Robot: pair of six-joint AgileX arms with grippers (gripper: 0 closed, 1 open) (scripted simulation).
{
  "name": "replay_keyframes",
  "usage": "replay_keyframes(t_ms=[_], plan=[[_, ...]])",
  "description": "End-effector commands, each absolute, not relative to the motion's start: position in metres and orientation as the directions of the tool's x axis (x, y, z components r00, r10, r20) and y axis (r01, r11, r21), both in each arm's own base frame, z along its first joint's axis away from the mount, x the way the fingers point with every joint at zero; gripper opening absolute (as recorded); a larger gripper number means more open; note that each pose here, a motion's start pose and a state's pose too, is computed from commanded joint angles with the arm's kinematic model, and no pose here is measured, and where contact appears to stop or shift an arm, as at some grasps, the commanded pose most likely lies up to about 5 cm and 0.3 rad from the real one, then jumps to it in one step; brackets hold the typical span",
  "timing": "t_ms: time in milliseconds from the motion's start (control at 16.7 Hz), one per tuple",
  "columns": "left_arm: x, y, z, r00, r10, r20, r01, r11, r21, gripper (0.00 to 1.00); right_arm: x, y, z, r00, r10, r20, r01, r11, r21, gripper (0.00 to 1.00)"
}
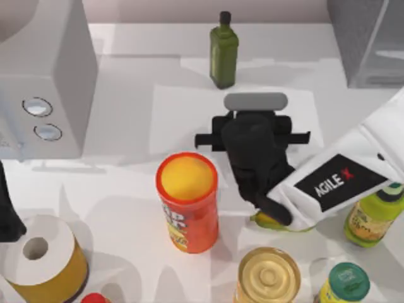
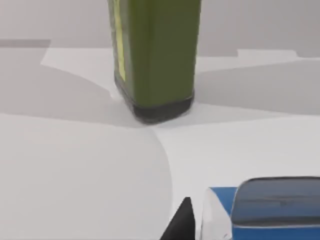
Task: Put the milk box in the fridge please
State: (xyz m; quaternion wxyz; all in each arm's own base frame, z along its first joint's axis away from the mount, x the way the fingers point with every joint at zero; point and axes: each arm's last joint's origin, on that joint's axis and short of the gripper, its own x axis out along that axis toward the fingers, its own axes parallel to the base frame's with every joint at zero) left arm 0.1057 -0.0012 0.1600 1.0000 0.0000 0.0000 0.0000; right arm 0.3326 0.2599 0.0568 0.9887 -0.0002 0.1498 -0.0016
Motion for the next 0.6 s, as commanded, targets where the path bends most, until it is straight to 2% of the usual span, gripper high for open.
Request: replay_keyframes(t_ms=[600], plan=[[0.106, -0.001, 0.16, 1.0, 0.0, 0.0, 0.0, 1.0, 0.0, 1.0, 0.334, 0.258, 0.159, 0.953, -0.019, -0.303, 0.018, 1.0, -0.007, 0.0]])
